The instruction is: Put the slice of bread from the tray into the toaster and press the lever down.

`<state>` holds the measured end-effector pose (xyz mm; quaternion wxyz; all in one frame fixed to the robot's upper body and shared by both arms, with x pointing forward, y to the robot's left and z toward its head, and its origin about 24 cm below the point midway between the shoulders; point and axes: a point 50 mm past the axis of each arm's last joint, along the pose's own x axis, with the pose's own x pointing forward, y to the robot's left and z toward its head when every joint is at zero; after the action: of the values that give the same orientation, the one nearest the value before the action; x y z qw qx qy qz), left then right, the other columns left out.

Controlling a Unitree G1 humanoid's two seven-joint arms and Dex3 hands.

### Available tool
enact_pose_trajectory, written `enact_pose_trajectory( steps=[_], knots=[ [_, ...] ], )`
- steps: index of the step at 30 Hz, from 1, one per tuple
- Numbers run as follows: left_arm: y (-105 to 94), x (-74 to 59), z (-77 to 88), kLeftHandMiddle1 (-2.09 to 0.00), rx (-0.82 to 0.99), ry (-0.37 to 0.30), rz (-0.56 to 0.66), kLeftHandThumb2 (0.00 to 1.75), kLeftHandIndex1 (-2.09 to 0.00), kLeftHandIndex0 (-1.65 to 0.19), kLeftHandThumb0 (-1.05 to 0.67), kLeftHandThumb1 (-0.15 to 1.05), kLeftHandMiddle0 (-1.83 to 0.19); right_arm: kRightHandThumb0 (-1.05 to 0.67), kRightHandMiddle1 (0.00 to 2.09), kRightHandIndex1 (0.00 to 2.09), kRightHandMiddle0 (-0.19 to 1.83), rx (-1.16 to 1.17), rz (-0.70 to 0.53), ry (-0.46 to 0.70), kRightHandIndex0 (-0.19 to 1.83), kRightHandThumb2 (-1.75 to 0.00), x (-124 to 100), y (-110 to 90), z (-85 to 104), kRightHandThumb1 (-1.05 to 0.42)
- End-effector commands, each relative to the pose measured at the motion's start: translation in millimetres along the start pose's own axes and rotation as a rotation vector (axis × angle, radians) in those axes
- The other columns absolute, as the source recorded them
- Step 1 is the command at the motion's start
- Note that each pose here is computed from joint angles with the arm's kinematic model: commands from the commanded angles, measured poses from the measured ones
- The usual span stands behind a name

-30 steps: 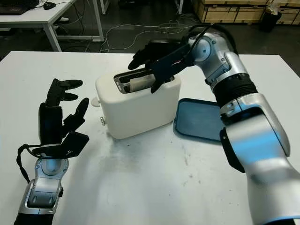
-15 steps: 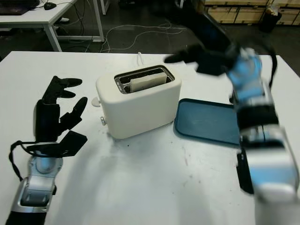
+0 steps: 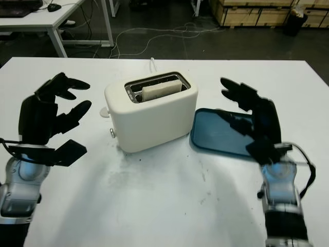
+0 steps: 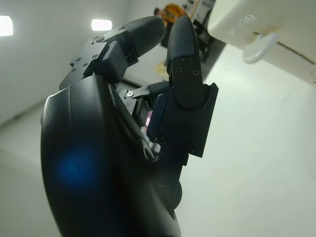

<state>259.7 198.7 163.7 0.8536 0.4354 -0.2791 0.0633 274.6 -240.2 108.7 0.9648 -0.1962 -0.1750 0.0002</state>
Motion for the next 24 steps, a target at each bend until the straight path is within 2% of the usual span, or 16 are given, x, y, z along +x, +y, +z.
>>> enact_pose_trajectory(
  steps=[1, 2, 7, 11, 18, 20, 24],
  knots=[
    [11.9, 6.6, 6.4, -1.30, 0.041, -0.059, 0.003, 0.44, -1.05, -0.52, -0.36, 0.80, -0.54, -0.33, 0.01, 0.06, 0.68, 0.024, -0.033, 0.020, 0.72, -0.11, -2, 0, -0.6, -0.92],
    [14.4, 7.3, 7.3, -1.28, 0.058, -0.065, -0.006, 0.54, -1.02, -0.53, -0.34, 0.77, -0.55, -0.33, 0.01, 0.06, 0.68, 0.035, -0.039, 0.027, 0.72, -0.11, -3, 0, -1.4, -0.92],
    [27.8, 10.9, 10.6, -1.22, 0.195, -0.098, -0.116, 0.71, -0.94, -0.56, -0.28, 0.71, -0.56, -0.34, 0.01, 0.04, 0.69, 0.052, -0.032, 0.047, 0.75, -0.15, -2, -2, -5.3, -0.92],
    [31.9, 17.6, 7.4, -1.10, 0.274, -0.153, -0.264, 0.76, -0.83, -0.59, -0.29, 0.68, -0.57, -0.35, 0.00, 0.03, 0.69, 0.035, -0.007, 0.070, 0.76, -0.16, 1, -2, -4.2, -0.92],
    [27.8, 28.1, -1.8, -1.03, 0.361, -0.266, -0.439, 0.86, -0.78, -0.62, -0.31, 0.50, -0.57, -0.35, 0.00, 0.01, 0.66, 0.012, 0.019, 0.079, 0.75, -0.18, 5, -4, -1.5, -0.92],
    [26.3, 30.2, -4.5, -1.03, 0.361, -0.286, -0.469, 0.86, -0.78, -0.61, -0.34, 0.49, -0.56, -0.35, 0.00, 0.01, 0.66, -0.008, 0.022, 0.071, 0.75, -0.18, 7, -5, -0.7, -0.92],
    [16.8, 29.4, -10.6, -1.04, 0.342, -0.305, -0.490, 0.83, -0.78, -0.55, -0.38, 0.55, -0.52, -0.34, 0.00, 0.01, 0.67, -0.028, 0.024, 0.063, 0.75, -0.17, 9, -5, -0.3, -0.92]
  ],
)
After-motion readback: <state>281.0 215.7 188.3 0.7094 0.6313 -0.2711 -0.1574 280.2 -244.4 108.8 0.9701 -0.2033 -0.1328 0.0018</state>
